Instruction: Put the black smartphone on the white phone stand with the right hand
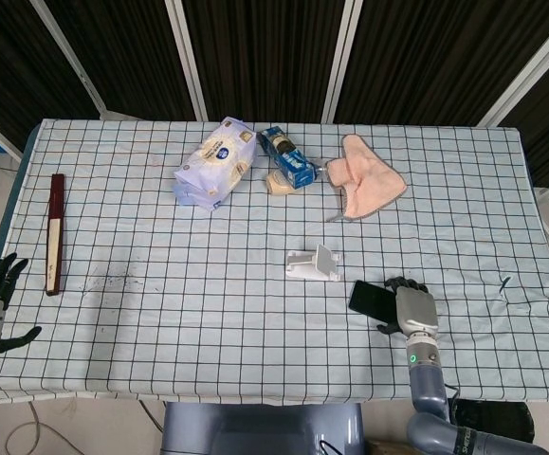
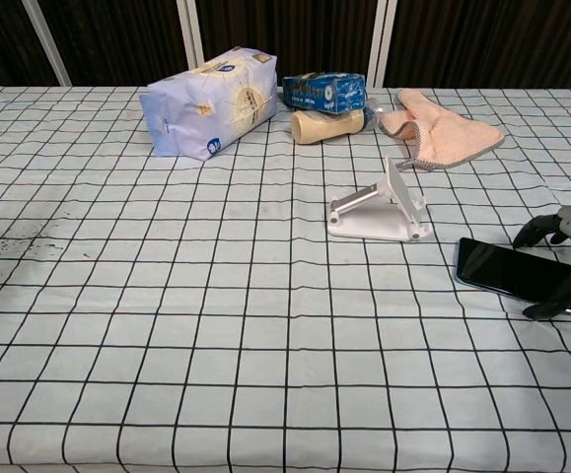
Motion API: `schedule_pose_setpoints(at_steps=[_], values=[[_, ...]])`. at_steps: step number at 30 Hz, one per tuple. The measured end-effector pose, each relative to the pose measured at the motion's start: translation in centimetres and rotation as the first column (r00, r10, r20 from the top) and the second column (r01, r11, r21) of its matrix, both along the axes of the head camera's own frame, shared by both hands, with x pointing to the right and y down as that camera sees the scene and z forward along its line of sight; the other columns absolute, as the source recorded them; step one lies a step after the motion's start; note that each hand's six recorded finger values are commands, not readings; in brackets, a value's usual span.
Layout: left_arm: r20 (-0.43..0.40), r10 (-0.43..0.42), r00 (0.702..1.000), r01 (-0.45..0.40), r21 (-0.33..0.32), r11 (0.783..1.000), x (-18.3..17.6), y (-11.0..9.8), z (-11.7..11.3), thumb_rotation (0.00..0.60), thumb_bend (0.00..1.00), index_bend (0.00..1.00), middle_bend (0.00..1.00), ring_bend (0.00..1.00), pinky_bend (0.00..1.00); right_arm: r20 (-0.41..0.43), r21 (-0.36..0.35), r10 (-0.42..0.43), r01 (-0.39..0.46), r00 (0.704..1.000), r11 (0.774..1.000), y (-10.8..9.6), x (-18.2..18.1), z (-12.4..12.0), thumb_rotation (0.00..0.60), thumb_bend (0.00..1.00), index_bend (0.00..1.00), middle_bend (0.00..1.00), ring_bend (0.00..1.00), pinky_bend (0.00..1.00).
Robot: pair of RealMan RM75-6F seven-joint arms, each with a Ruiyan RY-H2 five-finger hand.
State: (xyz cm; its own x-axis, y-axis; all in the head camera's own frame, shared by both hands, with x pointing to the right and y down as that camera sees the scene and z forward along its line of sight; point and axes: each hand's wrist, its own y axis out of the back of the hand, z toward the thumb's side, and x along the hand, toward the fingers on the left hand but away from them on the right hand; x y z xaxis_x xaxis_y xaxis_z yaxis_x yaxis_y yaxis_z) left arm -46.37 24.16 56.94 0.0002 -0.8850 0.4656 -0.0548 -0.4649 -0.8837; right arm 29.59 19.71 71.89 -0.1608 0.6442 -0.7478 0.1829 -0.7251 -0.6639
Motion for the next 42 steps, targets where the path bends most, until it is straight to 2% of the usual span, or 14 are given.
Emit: schedule_pose_setpoints(at_steps=[6, 17, 21, 29, 35, 42], values=[[-0.004, -0.004, 1.0, 0.004, -0.003, 1.0, 0.0, 0.0, 0.0, 0.6, 0.0, 0.0, 0.0, 0.0, 0.0, -0.005, -0.025, -0.004, 0.004, 1.0, 1.0, 0.4, 0.0, 0.2, 0.6, 0.44, 0.34, 0.27, 0.19, 0.16], [-0.008, -0.006, 1.0, 0.006, -0.004, 1.0, 0.0, 0.0, 0.0, 0.6, 0.0, 0.0, 0.0, 0.0, 0.0, 0.011, -0.056, 0.002, -0.002, 1.0, 0.998, 0.9, 0.0, 0.1, 0.6, 0.69, 0.49, 0.4, 0.36, 0.16], [-0.01, -0.007, 1.0, 0.007, -0.003, 1.0, 0.0, 0.0, 0.0, 0.6, 0.0, 0.0, 0.0, 0.0, 0.0, 0.03, -0.056, 0.006, -0.004, 1.0, 0.998, 1.0, -0.1, -0.3, 0.6, 0.71, 0.51, 0.42, 0.4, 0.16], [-0.01, -0.007, 1.0, 0.007, -0.002, 1.0, 0.0, 0.0, 0.0, 0.6, 0.0, 0.0, 0.0, 0.0, 0.0, 0.081, -0.032, 0.019, -0.017, 0.996, 0.999, 0.8, -0.2, -1.7, 0.6, 0.72, 0.53, 0.44, 0.42, 0.16], [-0.01, -0.007, 1.0, 0.007, -0.001, 1.0, 0.1, 0.0, 0.0, 0.6, 0.0, 0.0, 0.0, 0.0, 0.0, 0.119, 0.0, 0.026, -0.026, 0.993, 1.0, 0.4, -0.1, -2.9, 0.6, 0.73, 0.57, 0.49, 0.47, 0.16], [-0.009, -0.011, 1.0, 0.011, -0.002, 1.0, 0.1, 0.0, 0.0, 0.6, 0.0, 0.0, 0.0, 0.0, 0.0, 0.164, 0.048, 0.024, -0.032, 0.986, 0.998, -0.2, -0.4, -4.0, 0.6, 0.73, 0.59, 0.5, 0.48, 0.16]])
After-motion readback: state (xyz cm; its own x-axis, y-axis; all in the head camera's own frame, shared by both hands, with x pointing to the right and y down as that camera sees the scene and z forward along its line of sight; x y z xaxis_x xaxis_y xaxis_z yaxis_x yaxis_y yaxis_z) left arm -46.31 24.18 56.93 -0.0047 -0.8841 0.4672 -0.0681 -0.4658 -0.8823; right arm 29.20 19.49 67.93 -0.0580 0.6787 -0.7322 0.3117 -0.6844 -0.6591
